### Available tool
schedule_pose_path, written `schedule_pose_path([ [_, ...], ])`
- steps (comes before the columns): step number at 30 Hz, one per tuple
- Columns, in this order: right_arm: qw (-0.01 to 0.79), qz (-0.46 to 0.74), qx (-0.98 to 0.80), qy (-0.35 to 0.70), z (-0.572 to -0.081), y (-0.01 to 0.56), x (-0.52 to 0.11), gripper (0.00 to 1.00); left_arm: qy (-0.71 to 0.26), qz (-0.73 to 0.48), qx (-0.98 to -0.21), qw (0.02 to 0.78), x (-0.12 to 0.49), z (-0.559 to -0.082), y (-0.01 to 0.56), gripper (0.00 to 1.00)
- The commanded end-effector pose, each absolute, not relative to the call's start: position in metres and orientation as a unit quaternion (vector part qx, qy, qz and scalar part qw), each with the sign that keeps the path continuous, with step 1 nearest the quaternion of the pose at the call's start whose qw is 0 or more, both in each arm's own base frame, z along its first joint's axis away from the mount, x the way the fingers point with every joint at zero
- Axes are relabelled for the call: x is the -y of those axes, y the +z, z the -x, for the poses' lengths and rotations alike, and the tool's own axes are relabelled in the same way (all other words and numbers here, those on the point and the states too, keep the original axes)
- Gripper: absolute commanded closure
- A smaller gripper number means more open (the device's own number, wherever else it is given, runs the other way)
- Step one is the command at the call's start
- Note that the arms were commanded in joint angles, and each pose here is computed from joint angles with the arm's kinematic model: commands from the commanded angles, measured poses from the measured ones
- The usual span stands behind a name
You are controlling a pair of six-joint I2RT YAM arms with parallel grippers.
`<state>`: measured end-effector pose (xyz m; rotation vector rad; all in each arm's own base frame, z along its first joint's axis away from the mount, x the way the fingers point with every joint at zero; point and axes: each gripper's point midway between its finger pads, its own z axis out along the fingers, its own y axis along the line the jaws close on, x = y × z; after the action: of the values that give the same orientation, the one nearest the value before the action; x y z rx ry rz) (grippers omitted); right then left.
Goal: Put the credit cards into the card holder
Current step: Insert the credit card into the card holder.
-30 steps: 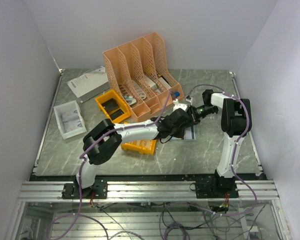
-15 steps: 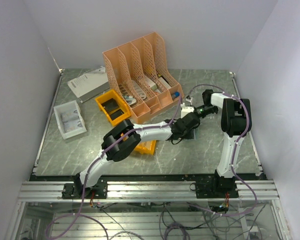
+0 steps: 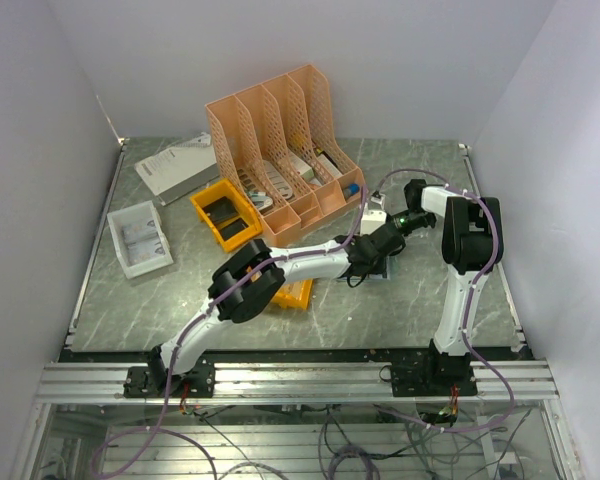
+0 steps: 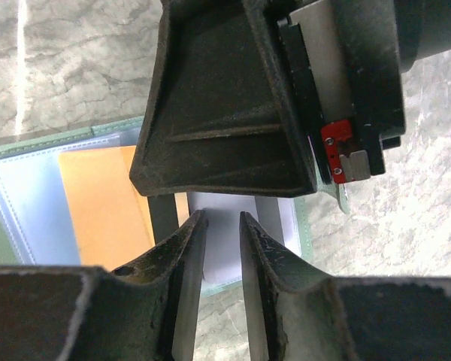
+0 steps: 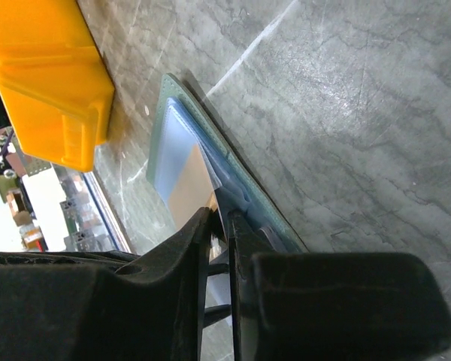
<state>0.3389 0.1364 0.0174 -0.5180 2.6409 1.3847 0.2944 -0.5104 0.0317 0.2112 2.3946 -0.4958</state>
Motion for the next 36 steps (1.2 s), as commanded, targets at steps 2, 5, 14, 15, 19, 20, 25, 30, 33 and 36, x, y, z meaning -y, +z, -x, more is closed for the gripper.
schedule_pose_path([
  [2,0.057,0.18,-0.874,0.448,-0.338,0.006,-0.136,0.82,-0.138,-0.065,-0.921,0.358,0.492,-0.305,0.027,0.62],
  [5,0.059,0.18,-0.875,0.446,-0.339,0.005,-0.136,0.76,-0.134,-0.065,-0.921,0.359,0.491,-0.306,0.027,0.61],
  [14,0.063,0.182,-0.872,0.449,-0.34,0.01,-0.136,0.66,-0.12,-0.06,-0.923,0.361,0.485,-0.308,0.023,0.58],
  [15,0.064,0.183,-0.872,0.45,-0.34,0.011,-0.136,0.63,-0.121,-0.06,-0.922,0.362,0.486,-0.309,0.023,0.58],
  [19,0.071,0.184,-0.871,0.45,-0.342,0.016,-0.135,0.53,-0.121,-0.054,-0.922,0.364,0.485,-0.311,0.022,0.58],
  [20,0.073,0.182,-0.871,0.451,-0.343,0.017,-0.134,0.51,-0.12,-0.052,-0.921,0.366,0.484,-0.312,0.022,0.58],
  [25,0.081,0.181,-0.868,0.455,-0.344,0.024,-0.128,0.48,-0.117,-0.04,-0.921,0.371,0.479,-0.316,0.023,0.58],
  [30,0.091,0.186,-0.864,0.459,-0.344,0.034,-0.124,0.48,-0.12,-0.036,-0.918,0.376,0.478,-0.321,0.027,0.58],
  [33,0.096,0.187,-0.863,0.459,-0.342,0.04,-0.122,0.46,-0.127,-0.038,-0.916,0.379,0.481,-0.324,0.031,0.58],
  [36,0.091,0.19,-0.862,0.462,-0.338,0.041,-0.121,0.46,-0.137,-0.044,-0.913,0.381,0.485,-0.325,0.035,0.58],
])
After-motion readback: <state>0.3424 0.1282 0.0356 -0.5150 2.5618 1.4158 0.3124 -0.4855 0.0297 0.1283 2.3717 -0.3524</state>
